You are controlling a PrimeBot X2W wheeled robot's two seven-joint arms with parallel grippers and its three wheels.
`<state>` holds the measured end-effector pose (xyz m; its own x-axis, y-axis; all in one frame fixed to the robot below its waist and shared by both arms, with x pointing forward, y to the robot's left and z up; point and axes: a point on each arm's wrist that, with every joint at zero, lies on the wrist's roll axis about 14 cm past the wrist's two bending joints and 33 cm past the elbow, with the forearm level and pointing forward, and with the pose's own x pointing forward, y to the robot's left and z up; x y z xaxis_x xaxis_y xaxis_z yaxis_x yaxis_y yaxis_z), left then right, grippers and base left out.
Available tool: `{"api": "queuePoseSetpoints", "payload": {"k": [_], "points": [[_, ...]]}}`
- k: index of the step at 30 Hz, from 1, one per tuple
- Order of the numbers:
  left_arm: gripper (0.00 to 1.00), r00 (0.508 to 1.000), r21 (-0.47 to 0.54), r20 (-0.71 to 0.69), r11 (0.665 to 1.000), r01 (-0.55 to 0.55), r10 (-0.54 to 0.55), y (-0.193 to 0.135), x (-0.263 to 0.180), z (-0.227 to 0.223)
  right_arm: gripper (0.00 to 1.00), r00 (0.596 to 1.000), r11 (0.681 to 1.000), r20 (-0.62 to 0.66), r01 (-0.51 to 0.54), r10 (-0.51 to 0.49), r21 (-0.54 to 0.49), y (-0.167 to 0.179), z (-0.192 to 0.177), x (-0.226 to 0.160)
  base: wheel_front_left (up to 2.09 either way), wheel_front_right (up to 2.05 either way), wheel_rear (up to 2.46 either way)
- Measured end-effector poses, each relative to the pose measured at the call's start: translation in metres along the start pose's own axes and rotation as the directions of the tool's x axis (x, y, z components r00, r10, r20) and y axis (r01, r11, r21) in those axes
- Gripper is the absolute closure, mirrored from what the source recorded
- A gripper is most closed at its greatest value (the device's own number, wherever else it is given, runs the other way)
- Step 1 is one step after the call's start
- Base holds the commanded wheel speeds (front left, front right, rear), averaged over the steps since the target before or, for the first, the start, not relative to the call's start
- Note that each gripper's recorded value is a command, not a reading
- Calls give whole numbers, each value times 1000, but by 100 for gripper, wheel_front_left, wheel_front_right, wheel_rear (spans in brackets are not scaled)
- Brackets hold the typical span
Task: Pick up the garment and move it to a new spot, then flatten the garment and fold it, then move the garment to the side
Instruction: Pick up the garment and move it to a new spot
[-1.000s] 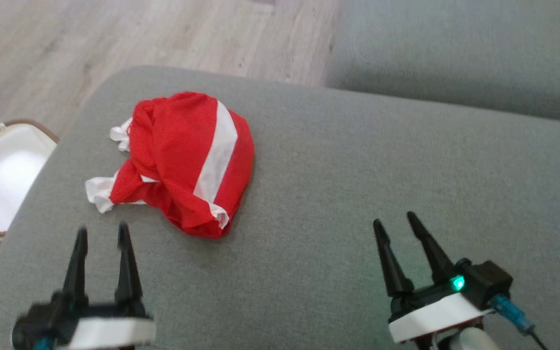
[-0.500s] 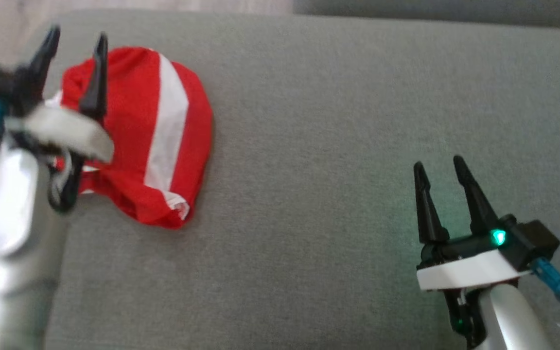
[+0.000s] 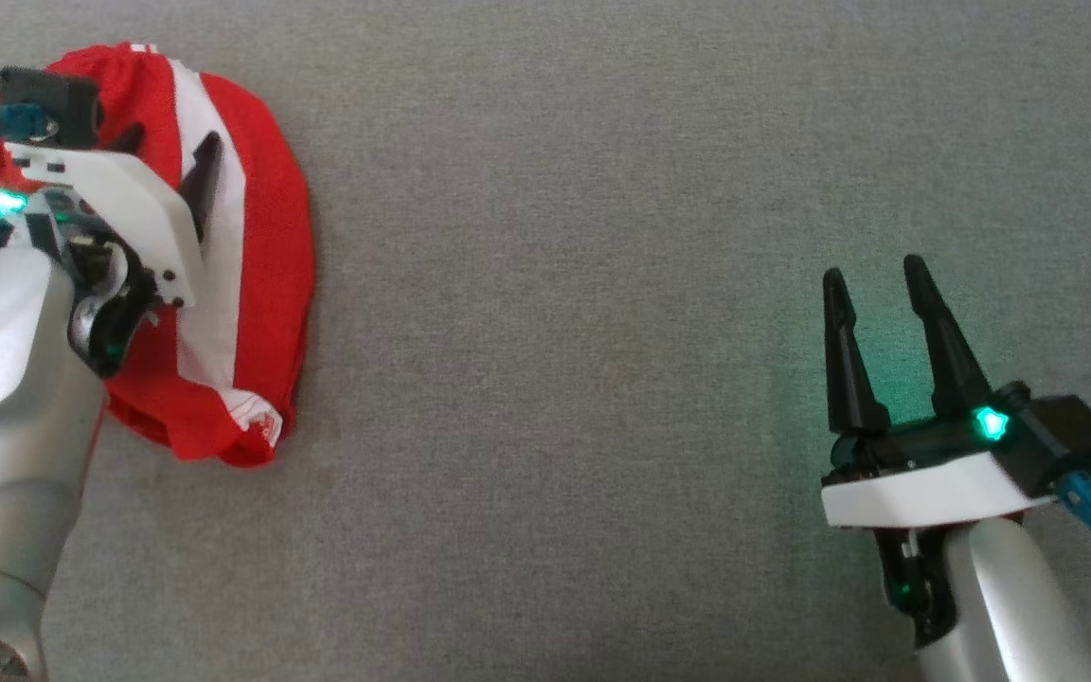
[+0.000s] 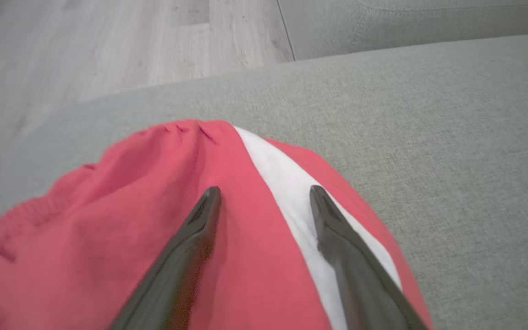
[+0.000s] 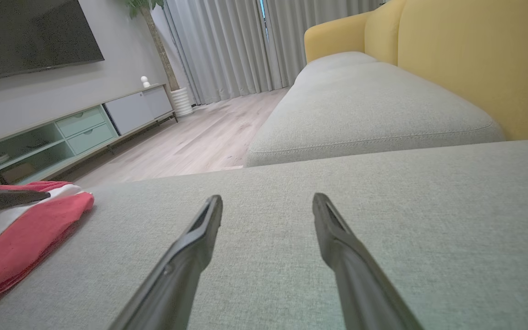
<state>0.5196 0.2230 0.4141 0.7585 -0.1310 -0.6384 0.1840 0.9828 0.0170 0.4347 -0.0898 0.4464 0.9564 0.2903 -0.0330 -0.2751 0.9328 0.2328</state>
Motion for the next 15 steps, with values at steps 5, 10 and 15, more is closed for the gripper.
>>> {"api": "queuePoseSetpoints", "payload": {"k": [5, 10, 15], "points": [[100, 999, -70, -35, 997, 30, -33, -7, 5, -12, 0, 1000, 1000, 11, 9, -9, -4, -4, 3, 3, 0, 0, 0], [100, 987, -80, 158, 996, 41, -28, -4, -4, 30, 0, 1000, 1000, 26, 4, -4, -6, -2, 9, 2, 0, 0, 0], [100, 898, -80, 440, 995, 53, -12, 3, -37, 103, 0, 999, 1000, 49, -5, 5, -3, 3, 19, 0, 0, 0, 0]]}}
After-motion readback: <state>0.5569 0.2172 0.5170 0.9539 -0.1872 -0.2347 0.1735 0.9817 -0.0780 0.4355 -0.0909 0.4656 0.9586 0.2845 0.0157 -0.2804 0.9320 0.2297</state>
